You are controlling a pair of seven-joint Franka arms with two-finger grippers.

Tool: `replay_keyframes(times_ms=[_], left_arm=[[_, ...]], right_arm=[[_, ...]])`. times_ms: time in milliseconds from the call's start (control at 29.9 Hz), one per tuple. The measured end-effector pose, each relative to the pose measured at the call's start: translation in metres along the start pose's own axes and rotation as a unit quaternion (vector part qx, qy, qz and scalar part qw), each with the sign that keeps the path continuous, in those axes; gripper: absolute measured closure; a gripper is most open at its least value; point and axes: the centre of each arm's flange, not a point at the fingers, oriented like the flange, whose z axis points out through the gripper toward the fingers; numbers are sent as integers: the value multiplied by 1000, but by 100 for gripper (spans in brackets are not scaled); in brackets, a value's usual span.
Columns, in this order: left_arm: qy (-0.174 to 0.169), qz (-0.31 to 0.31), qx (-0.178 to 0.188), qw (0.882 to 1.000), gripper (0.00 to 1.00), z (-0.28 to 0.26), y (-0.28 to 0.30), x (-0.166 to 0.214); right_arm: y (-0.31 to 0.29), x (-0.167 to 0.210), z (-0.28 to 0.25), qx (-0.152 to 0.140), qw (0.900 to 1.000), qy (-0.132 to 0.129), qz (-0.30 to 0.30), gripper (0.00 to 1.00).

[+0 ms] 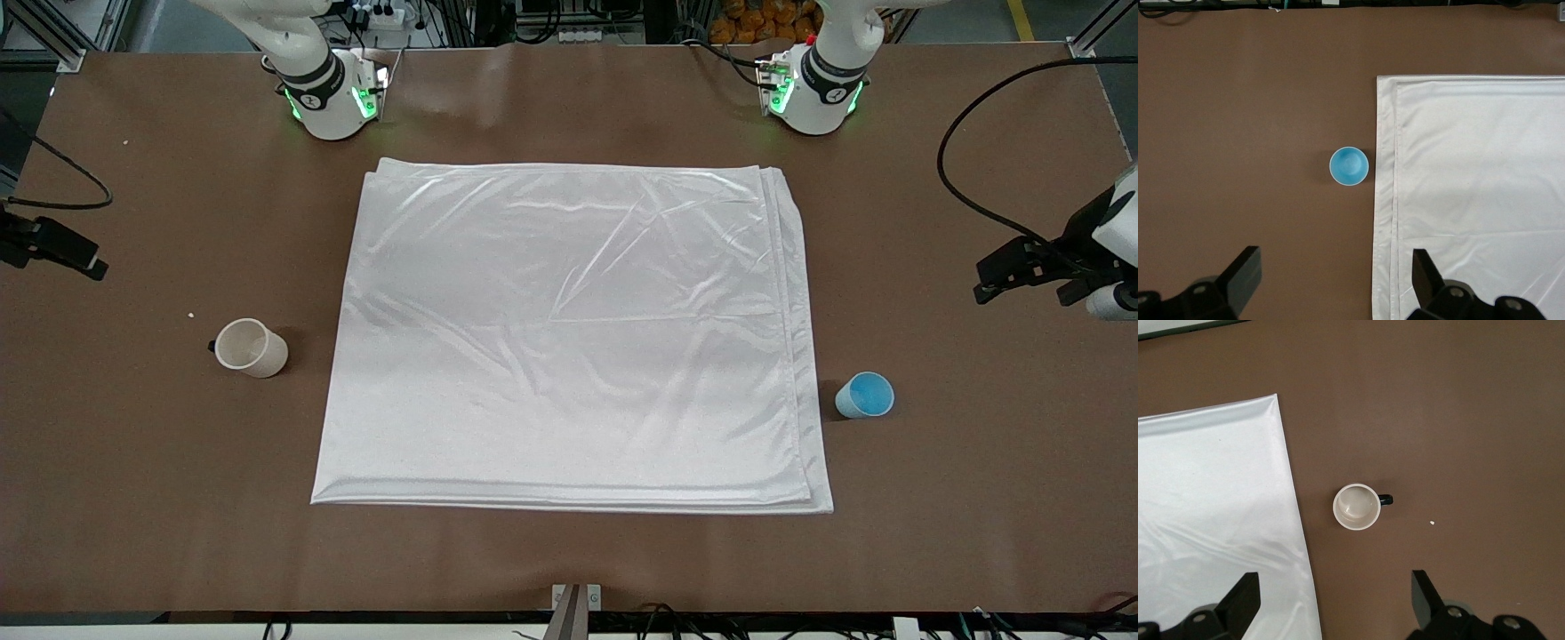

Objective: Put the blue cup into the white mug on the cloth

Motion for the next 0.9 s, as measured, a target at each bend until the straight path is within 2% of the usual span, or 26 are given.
replay_keyframes(times_ms=[468, 902], left_arm=[[0, -1, 0, 1000, 0, 0, -1, 0], [-8, 0, 11, 1000, 0, 6, -4, -1]], right_arm=[[0, -10, -17, 1, 1000, 10, -8, 0], [0, -11, -14, 0, 1000, 6, -9, 0]])
